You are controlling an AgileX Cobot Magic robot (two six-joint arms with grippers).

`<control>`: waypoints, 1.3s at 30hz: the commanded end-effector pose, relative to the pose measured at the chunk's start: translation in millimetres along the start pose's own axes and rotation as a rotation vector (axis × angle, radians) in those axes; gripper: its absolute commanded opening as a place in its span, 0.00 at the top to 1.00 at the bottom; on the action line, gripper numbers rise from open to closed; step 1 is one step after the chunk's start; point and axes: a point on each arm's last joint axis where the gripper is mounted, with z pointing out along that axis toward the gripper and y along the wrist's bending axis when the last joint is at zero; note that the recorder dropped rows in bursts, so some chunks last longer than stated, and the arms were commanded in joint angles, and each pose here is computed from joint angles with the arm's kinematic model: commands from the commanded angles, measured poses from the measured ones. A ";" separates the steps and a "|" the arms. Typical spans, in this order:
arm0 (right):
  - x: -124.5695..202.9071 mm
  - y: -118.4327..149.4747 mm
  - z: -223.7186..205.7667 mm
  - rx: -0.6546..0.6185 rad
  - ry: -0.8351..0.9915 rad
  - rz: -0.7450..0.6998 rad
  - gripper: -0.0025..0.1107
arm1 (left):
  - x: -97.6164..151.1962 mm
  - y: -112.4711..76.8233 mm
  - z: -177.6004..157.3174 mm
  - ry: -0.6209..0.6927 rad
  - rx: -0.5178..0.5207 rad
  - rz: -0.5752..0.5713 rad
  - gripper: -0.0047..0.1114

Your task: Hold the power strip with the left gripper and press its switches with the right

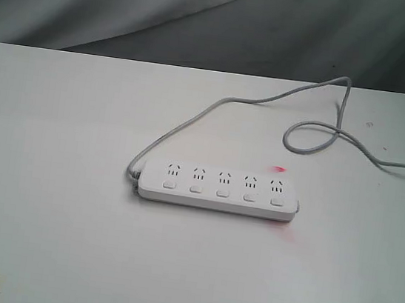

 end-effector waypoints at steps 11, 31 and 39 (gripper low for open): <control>0.4 -0.1 -0.1 0.000 -0.005 -0.006 0.98 | 0.3 0.2 0.2 -0.011 -0.003 0.001 0.96; 0.4 -0.1 -0.1 0.000 -0.005 -0.006 0.98 | -4.3 -0.3 -1.6 0.027 0.001 0.002 0.96; 0.4 -0.1 -0.1 0.000 -0.005 -0.006 0.98 | -61.8 -1.8 2.7 0.066 0.003 0.002 0.96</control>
